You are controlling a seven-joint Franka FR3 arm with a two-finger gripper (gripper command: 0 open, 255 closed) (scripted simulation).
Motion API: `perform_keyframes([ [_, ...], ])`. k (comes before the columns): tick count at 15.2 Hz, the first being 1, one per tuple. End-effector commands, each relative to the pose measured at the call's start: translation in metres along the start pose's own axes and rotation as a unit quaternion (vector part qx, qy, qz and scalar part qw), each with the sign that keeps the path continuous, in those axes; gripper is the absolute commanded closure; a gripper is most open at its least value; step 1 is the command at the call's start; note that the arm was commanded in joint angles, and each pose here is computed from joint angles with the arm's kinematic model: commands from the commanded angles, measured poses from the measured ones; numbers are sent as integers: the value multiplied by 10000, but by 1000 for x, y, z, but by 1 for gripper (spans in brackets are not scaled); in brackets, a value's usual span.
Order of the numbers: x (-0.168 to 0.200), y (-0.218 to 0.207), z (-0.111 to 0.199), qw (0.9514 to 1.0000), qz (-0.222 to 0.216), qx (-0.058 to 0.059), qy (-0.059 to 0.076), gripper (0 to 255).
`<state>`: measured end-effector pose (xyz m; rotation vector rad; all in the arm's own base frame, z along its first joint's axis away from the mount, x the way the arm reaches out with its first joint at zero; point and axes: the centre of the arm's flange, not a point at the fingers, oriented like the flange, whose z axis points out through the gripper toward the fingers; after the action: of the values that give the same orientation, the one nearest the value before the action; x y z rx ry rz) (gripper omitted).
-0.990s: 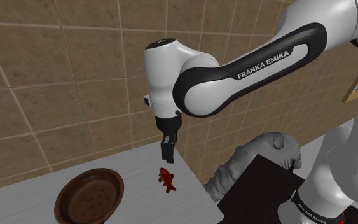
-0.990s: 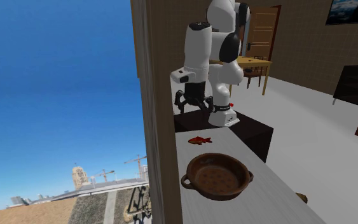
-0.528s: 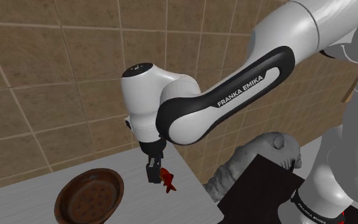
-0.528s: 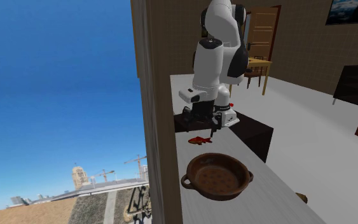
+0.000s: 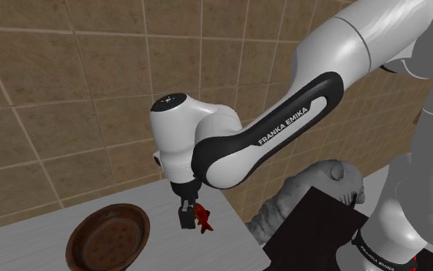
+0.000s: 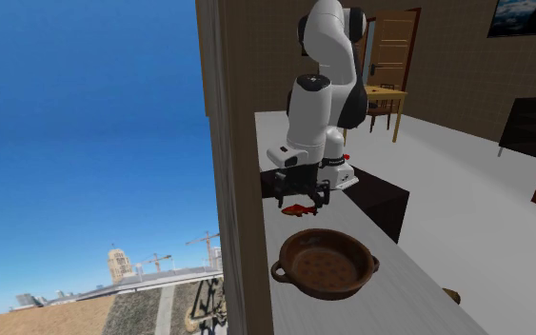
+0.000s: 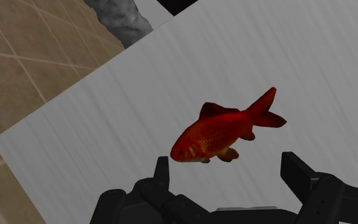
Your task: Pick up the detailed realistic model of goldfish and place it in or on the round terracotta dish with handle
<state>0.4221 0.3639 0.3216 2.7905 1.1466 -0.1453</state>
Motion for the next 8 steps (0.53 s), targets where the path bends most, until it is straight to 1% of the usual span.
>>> perform_keyframes([
  [1, 0, 0, 1, 10000, 0, 0, 2, 0],
  [5, 0, 0, 1, 10000, 0, 0, 2, 0],
  [6, 0, 0, 1, 10000, 0, 0, 2, 255],
  [8, 0, 0, 1, 10000, 0, 0, 2, 255],
])
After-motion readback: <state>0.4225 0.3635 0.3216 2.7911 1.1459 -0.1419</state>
